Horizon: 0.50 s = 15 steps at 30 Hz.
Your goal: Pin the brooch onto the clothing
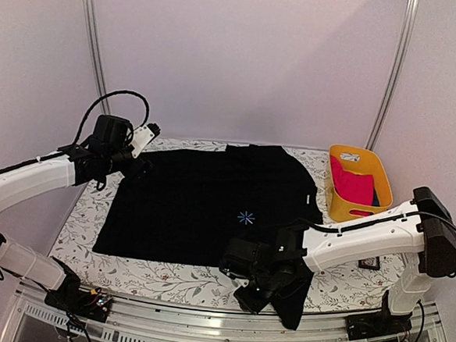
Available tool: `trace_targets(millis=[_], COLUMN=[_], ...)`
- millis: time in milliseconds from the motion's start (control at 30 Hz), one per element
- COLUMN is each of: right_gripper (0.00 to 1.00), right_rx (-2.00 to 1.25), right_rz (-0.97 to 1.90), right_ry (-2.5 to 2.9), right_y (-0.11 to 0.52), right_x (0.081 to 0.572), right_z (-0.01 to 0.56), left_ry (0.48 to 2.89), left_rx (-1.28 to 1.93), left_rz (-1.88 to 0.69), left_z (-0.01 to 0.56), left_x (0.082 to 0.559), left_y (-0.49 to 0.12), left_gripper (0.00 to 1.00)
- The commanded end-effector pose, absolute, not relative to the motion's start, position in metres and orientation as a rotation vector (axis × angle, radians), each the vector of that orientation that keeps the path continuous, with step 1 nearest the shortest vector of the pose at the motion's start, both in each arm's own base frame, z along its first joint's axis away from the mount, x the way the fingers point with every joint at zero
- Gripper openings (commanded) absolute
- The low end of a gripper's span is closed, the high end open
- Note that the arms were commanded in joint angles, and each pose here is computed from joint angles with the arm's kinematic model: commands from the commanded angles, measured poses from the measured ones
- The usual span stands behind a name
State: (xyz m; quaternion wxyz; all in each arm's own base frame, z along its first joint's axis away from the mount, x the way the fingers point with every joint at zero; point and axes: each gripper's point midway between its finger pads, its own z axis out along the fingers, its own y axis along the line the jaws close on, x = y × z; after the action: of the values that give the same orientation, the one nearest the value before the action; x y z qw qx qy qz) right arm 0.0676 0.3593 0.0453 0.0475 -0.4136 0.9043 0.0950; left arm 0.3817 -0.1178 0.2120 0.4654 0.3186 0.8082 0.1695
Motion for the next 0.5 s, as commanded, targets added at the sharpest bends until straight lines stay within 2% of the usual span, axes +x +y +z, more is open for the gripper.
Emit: trace_targets(millis=[0,333,467], right_gripper=[0.35,0.35,0.25], right_rx=[-1.165,-1.172,-1.182], right_rz=[0.096,-0.097,-0.118], right_ry=[2.829,2.83,2.835], right_y=[0.335,0.315,0.31], right_x=[0.074,0.083,0.084], right_z=[0.024,0.003,-0.008], left_ry=[1.977,1.976,1.976], left_rx=[0.794,0.819,0.824], left_rz=[0.372,0.347,0.348], left_z=[0.209,0.206,0.205], left_x=[0.38,0.379,0.38], left_y=[-0.125,-0.13,-0.13], left_gripper=[0.92,0.92,0.92])
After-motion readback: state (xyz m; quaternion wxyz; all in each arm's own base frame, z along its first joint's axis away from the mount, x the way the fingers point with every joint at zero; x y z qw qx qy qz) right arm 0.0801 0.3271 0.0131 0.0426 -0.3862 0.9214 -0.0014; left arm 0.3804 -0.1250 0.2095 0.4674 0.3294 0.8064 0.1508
